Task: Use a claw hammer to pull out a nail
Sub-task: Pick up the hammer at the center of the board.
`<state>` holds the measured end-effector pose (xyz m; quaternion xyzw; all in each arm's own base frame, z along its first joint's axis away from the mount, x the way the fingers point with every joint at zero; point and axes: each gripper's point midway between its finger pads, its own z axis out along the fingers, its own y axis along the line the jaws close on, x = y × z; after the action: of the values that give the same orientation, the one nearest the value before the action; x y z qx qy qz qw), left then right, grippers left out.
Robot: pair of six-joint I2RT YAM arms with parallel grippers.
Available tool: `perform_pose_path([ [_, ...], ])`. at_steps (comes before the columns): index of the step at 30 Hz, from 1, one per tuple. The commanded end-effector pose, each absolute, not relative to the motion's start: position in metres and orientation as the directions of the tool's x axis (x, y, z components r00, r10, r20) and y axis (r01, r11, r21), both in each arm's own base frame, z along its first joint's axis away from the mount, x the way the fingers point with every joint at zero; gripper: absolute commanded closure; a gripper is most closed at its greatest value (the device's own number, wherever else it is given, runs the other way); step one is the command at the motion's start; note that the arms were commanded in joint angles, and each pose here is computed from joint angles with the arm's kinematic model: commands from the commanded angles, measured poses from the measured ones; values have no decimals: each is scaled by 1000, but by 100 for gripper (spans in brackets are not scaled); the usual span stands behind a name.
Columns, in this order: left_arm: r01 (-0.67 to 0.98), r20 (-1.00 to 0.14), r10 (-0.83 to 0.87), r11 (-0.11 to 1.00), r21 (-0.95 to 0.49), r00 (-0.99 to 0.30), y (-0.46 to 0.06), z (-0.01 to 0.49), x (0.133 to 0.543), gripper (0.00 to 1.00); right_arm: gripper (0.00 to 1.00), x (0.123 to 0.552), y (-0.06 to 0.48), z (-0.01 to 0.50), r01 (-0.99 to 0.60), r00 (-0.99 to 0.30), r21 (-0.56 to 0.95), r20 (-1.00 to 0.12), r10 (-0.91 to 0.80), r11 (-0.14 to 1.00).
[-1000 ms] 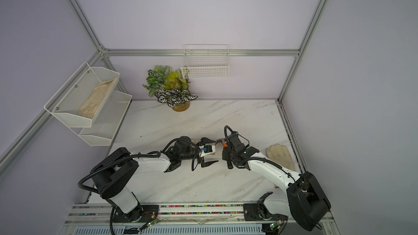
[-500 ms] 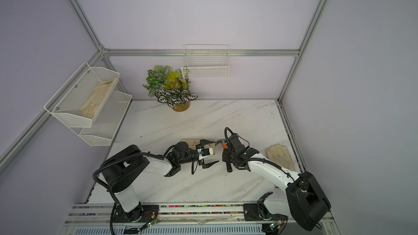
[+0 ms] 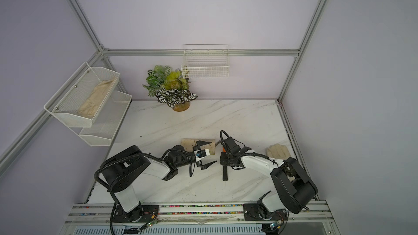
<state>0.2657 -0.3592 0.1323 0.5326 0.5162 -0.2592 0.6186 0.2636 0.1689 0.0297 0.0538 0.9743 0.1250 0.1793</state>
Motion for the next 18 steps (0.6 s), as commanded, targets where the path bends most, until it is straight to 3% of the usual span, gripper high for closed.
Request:
perform_pose_path([
  [1,843,-909,207,343,413,361,-350,148,268,0,47,250,160,22,71,-951,181,-284,121,981],
  [3,838,-908,209,353,416,363,-347,150,268,0,39,236,159,20,72,-962,157,-249,110,985],
  [8,821,-906,216,383,422,365,-338,154,270,0,38,206,153,23,102,-967,111,-222,125,989],
  [14,815,-905,224,394,424,362,-332,154,271,0,45,181,164,9,91,-975,92,-196,108,992],
  [18,815,-903,233,393,427,361,-331,152,271,0,64,179,166,-8,78,-979,51,-183,86,996],
])
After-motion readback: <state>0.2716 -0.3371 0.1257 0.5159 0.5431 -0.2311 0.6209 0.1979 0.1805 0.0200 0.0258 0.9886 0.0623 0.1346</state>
